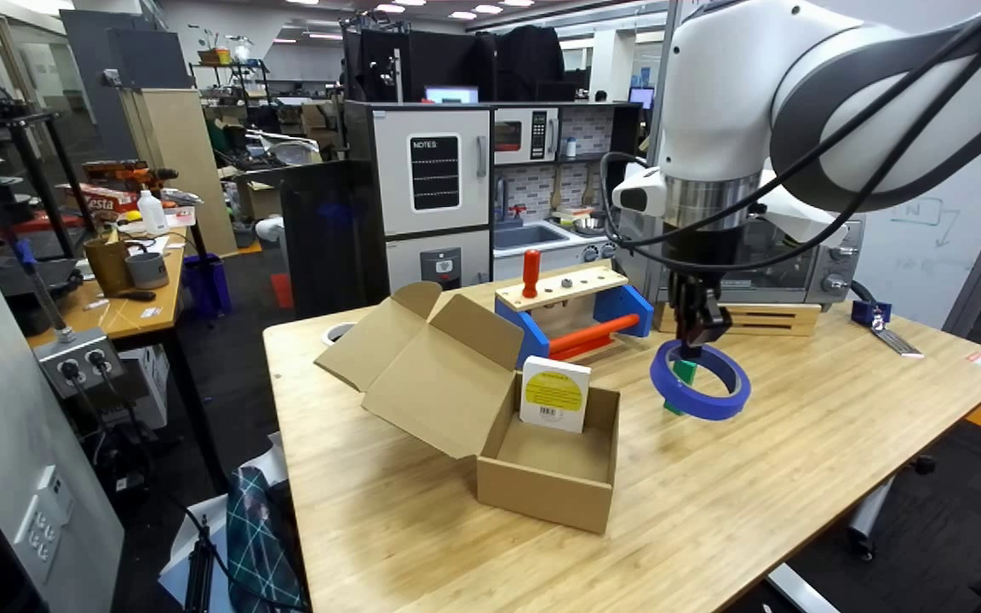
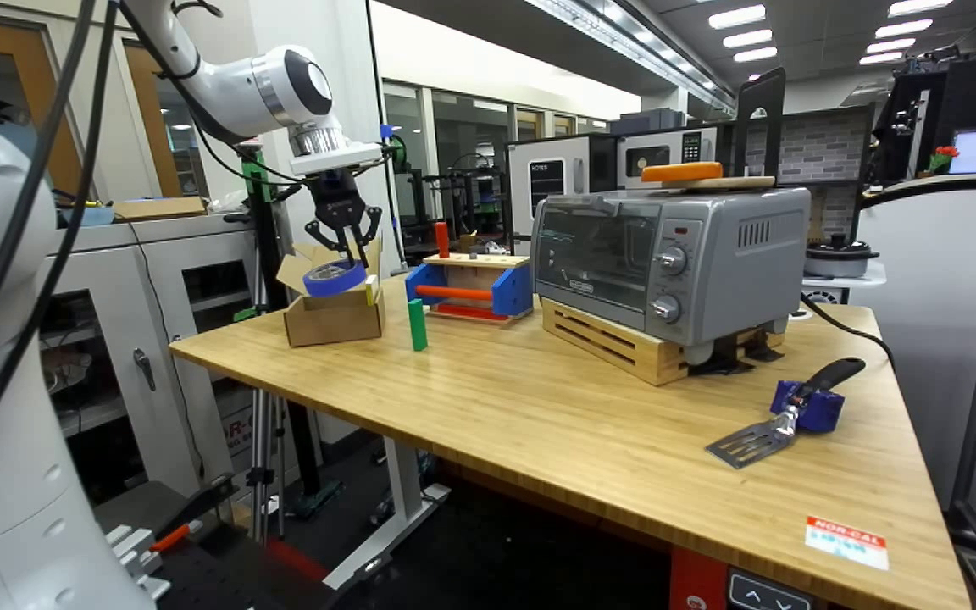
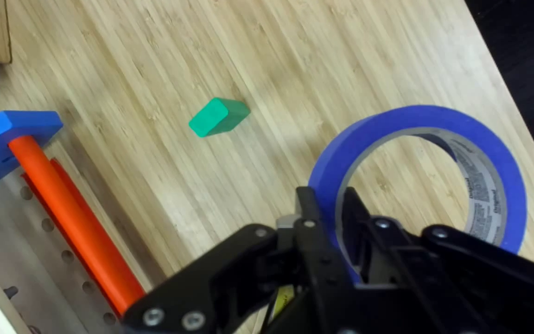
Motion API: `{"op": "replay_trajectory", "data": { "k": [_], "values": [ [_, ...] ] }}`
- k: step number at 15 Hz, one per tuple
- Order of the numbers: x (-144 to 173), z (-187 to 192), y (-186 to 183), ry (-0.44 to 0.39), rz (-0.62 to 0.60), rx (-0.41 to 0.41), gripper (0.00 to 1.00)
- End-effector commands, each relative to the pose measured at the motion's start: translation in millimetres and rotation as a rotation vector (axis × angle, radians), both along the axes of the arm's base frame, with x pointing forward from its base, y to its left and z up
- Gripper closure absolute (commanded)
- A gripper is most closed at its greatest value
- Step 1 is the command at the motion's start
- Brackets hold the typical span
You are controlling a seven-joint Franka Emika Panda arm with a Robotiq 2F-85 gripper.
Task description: Pick up the masking table and put it in the carton box
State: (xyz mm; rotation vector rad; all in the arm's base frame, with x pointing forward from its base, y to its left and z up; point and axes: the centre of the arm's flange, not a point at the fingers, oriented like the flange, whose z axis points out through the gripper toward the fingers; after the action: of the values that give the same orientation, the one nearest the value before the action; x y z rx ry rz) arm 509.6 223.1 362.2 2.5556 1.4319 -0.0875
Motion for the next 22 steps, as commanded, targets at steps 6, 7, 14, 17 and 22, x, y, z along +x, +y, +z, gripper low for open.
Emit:
{"op": "replay_trajectory", "data": {
  "k": [6,7,14,17,22],
  "values": [
    [-15.7,16.0,28.6,0.018,0.316,0.018,0.96],
    [-16.9,17.7,33.8,0.020,0.339,0.016,0.96],
    [-31.5,28.0,74.1,0.022,0.488,0.016,0.96],
    [-34.2,40.4,89.8,0.017,0.526,0.019,0.96],
    [-31.7,53.7,101.9,0.003,0.578,0.007,0.96]
  ]
}}
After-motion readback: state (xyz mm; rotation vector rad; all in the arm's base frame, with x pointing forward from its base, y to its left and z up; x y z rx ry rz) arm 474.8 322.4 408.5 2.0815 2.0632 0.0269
